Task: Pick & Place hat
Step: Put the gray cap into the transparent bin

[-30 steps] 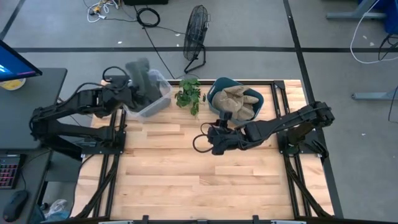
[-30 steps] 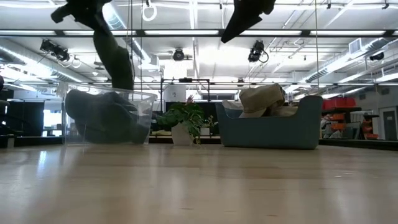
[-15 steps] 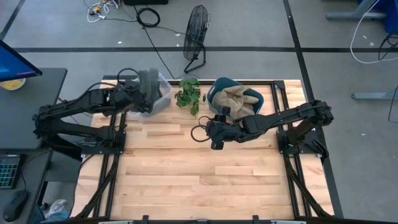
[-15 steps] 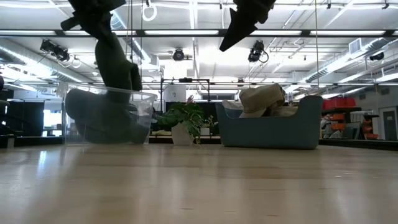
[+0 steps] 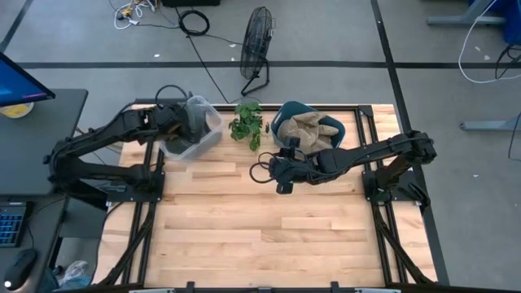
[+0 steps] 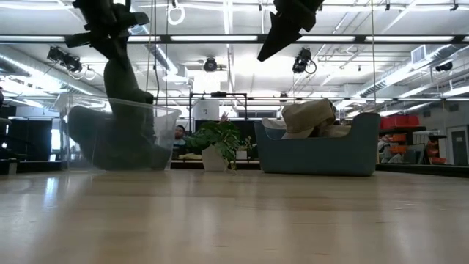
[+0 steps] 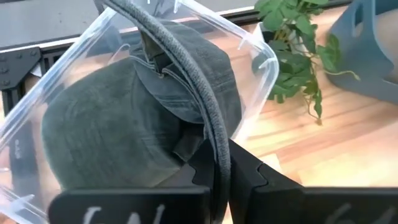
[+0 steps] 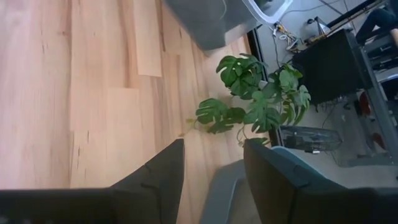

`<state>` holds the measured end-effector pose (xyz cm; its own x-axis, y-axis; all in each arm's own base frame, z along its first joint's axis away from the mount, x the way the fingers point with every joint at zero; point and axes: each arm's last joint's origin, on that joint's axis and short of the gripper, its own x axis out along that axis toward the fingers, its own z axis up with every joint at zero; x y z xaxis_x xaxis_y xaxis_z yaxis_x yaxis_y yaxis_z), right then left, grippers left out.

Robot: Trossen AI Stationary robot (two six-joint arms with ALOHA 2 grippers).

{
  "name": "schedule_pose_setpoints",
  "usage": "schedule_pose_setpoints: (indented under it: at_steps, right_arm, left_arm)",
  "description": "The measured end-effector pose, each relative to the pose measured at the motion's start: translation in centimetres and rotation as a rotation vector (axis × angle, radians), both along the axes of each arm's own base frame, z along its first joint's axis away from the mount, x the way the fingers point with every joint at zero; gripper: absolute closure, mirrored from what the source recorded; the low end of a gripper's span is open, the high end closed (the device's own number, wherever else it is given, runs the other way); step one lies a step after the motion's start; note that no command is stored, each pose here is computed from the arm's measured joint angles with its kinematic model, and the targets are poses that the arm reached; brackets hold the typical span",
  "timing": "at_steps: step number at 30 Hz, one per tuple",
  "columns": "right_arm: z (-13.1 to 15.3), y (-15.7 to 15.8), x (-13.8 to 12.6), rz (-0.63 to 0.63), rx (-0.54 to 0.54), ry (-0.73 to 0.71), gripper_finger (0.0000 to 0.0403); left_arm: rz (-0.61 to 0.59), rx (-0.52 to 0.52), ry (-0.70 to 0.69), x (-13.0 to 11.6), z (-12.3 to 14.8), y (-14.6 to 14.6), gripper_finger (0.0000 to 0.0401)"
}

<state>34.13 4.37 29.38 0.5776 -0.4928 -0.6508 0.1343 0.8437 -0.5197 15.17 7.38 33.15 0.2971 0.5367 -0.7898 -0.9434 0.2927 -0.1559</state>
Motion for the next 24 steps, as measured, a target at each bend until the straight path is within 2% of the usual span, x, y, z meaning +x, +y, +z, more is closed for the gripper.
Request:
schedule_pose_setpoints:
  at_steps: [8, 11, 19, 24]
  right_arm:
    - [0.0, 0.0, 0.1, 0.003, -0.002, -0.004, 0.0234]
    - [0.1, 0.0, 0.1, 0.003, 0.001, -0.015, 0.0234]
    - [0.2, 0.1, 0.3, 0.004, 0.004, -0.036, 0.0234]
    - [0.2, 0.1, 0.3, 0.008, 0.004, -0.034, 0.0234]
  left_arm:
    - [-0.030, -0.103, 0.062, -0.9, -0.7, 2.4, 0.0363]
    - [-0.031, -0.104, 0.095, -1.2, -0.8, 3.1, 0.0331]
    - [-0.022, -0.089, 0.079, -1.7, -0.5, 4.0, 0.0223]
    - [-0.040, -0.073, 0.062, -2.1, 2.1, 3.3, 0.0191]
